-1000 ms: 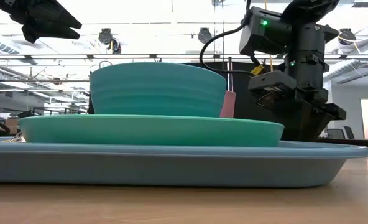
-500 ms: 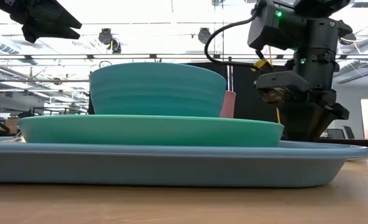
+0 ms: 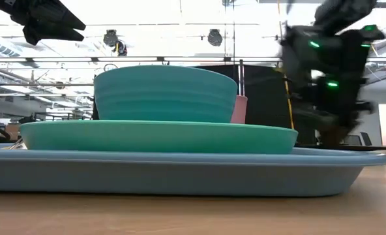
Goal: Set up tray
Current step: Put the yellow table knife on the yellow napkin to the right of the orange spoon
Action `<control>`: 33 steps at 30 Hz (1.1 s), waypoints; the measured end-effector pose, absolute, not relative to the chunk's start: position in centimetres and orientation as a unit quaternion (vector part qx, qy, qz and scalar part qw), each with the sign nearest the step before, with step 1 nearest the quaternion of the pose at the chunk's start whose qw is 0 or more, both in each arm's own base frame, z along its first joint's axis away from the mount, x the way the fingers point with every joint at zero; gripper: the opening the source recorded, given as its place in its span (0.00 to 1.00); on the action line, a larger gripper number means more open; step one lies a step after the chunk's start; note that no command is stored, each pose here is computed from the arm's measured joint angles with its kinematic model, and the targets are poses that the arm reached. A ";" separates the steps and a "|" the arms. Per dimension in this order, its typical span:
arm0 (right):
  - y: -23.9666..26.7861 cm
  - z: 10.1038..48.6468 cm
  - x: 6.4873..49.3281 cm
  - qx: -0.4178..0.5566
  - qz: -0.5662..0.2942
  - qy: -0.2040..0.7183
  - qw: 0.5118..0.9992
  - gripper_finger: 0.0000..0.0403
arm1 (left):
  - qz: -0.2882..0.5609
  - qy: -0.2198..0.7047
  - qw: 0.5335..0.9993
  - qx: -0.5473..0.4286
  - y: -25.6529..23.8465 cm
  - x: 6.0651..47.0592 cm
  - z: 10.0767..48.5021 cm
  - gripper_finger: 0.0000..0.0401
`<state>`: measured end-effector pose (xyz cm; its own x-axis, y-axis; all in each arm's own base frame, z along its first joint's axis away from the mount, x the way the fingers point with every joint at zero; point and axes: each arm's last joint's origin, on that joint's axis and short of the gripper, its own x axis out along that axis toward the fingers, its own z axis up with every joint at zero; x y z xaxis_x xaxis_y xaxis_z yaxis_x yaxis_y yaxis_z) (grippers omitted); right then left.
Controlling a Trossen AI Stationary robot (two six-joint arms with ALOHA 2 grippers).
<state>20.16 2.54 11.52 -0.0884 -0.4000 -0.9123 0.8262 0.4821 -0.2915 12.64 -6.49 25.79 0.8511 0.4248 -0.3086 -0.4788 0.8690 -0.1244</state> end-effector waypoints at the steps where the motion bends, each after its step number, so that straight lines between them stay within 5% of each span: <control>1: 2.4 12.0 19.6 0.187 -0.488 0.567 0.637 0.08 | 0.236 0.137 0.957 -0.099 -6.5 12.6 25.8 0.48; 4: 2.4 13.2 18.1 0.175 -0.515 0.566 0.619 0.08 | 0.236 0.136 0.957 -0.100 -6.5 12.7 25.8 0.48; 11: 3.0 16.7 18.3 0.202 -0.492 0.417 0.737 0.08 | 0.243 0.130 0.953 -0.125 -6.4 12.7 25.8 0.48; 23: 4.2 22.7 23.7 0.145 -0.321 0.156 0.923 0.08 | 0.300 0.092 0.934 -0.168 -5.4 14.9 26.0 0.48; 33: 2.2 21.1 27.7 0.082 -0.285 0.142 0.944 0.08 | 0.251 0.006 0.952 -0.174 -3.8 21.0 27.4 0.48</control>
